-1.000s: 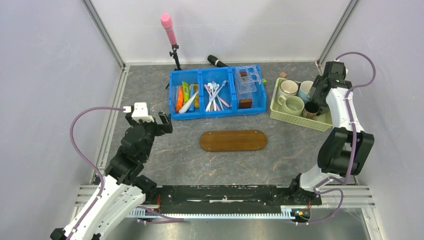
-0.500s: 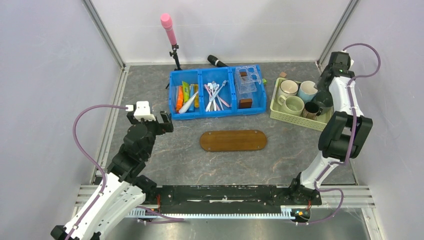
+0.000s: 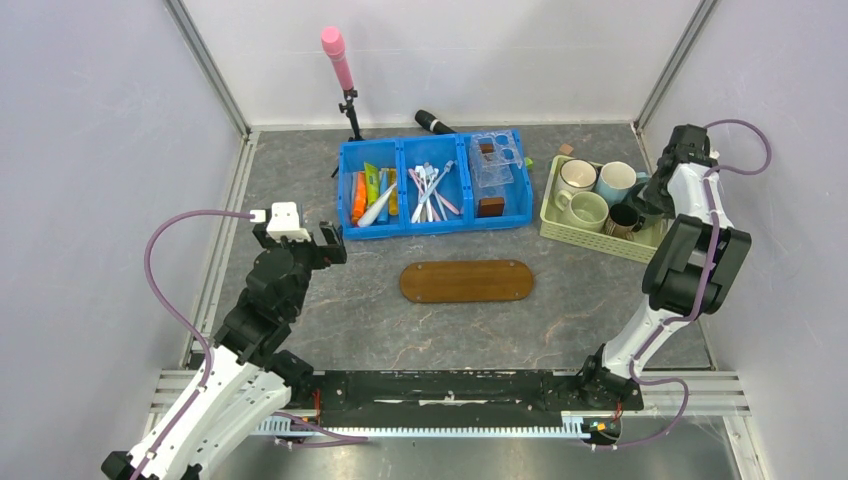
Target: Prepare toiletry sets of a toothbrush and toothpaste on the tray
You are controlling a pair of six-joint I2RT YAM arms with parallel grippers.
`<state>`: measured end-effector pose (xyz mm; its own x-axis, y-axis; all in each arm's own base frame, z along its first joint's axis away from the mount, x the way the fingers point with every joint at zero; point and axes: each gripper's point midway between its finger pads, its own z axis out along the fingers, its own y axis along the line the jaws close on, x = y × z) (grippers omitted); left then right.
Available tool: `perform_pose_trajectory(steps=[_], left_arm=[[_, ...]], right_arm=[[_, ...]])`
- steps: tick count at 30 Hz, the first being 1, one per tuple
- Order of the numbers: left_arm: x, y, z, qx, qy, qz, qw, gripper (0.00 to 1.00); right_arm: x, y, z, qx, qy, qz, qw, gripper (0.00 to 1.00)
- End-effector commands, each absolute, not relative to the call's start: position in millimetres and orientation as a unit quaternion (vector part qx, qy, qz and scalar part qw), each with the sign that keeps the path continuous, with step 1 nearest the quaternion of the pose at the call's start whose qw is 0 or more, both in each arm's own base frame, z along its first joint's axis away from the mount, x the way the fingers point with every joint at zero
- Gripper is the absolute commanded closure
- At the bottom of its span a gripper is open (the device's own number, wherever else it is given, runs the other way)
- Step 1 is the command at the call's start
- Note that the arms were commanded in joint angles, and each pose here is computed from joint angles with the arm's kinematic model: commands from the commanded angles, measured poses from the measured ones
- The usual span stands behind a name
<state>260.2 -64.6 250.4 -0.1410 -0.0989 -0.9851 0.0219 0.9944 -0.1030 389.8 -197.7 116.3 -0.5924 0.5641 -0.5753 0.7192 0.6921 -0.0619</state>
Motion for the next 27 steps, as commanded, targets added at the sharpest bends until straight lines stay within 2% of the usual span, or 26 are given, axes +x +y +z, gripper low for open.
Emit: perform_pose_trajectory(steps=[1, 9, 17, 23, 27], left_arm=[[263, -64, 258, -0.022, 0.741, -0.043, 0.669, 0.0], [265, -66, 254, -0.019, 0.746, -0.04, 0.665, 0.0], [267, -67, 251, -0.015, 0.75, -0.037, 0.66, 0.0], [267, -68, 249, -0.013, 0.752, -0.037, 0.658, 0.0], [267, -68, 251, -0.013, 0.75, -0.04, 0.66, 0.0]], right_arm=[[389, -201, 97, 0.398, 0.872, -0.132, 0.253, 0.49], [395, -214, 83, 0.441, 0.849, -0.107, 0.27, 0.5], [407, -225, 76, 0.458, 0.838, -0.097, 0.282, 0.57], [412, -220, 83, 0.466, 0.832, -0.078, 0.29, 0.85], [406, -218, 106, 0.477, 0.818, -0.077, 0.312, 0.97]])
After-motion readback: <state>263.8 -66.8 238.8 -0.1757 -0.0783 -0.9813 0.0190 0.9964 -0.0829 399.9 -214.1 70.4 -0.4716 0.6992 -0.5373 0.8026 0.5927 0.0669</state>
